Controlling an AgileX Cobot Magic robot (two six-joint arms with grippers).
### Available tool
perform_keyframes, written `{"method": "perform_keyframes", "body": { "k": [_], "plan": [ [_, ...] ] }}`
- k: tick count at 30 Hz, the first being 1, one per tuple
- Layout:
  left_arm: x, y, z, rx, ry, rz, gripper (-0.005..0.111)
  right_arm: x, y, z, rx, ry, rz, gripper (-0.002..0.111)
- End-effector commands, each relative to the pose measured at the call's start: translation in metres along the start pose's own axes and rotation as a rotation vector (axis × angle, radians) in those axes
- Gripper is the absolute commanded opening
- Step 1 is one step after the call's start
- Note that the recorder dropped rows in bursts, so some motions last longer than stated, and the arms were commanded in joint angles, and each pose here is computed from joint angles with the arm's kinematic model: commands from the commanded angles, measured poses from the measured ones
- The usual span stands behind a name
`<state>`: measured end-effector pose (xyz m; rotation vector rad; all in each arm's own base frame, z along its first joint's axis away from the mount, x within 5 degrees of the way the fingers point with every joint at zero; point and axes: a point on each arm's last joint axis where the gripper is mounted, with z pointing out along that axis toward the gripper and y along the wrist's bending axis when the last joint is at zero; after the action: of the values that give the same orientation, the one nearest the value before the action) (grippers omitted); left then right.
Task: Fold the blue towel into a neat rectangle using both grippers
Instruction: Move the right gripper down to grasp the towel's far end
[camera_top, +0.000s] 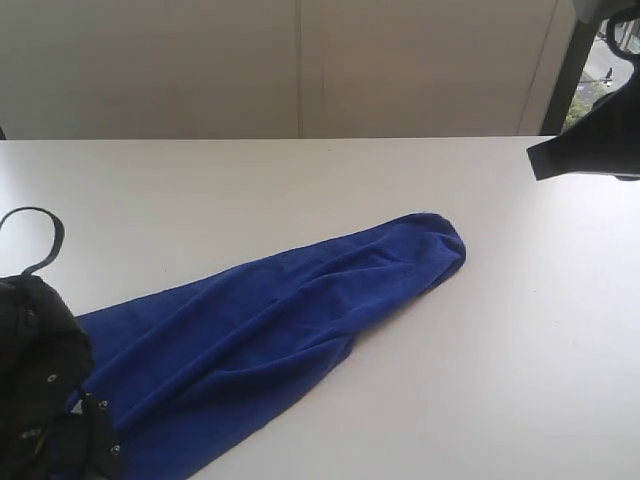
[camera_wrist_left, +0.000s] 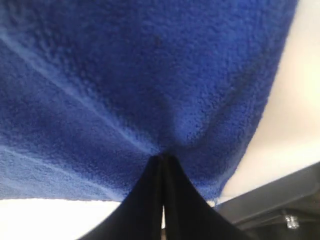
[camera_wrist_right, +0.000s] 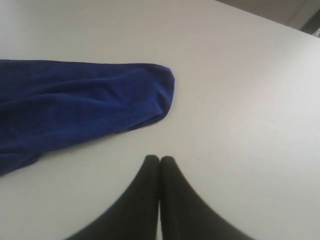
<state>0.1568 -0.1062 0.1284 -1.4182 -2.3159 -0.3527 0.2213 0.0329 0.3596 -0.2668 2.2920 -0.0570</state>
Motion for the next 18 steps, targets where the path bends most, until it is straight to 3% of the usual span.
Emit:
{"method": "perform_keyframes", "body": {
  "k": [1, 9, 15, 18],
  "plan": [
    [-0.005, 0.002, -0.024, -0.024, -0.158, -0.044, 0.0, 0.001, -0.001, -0.001, 0.002, -0.007, -0.003, 0.0],
    [-0.009, 0.016, -0.084, -0.17, -0.583, -0.101, 0.0, 0.0, 0.0, 0.015, -0.001, 0.026, -0.009, 0.0],
    [-0.007, 0.034, -0.091, -0.235, -0.691, -0.308, 0.0, -0.003, 0.004, 0.038, -0.02, 0.034, -0.043, 0.0],
    [-0.003, 0.033, -0.107, -0.231, -0.847, -0.39, 0.0, -0.002, 0.011, 0.062, -0.077, 0.086, -0.097, 0.0]
  ]
}}
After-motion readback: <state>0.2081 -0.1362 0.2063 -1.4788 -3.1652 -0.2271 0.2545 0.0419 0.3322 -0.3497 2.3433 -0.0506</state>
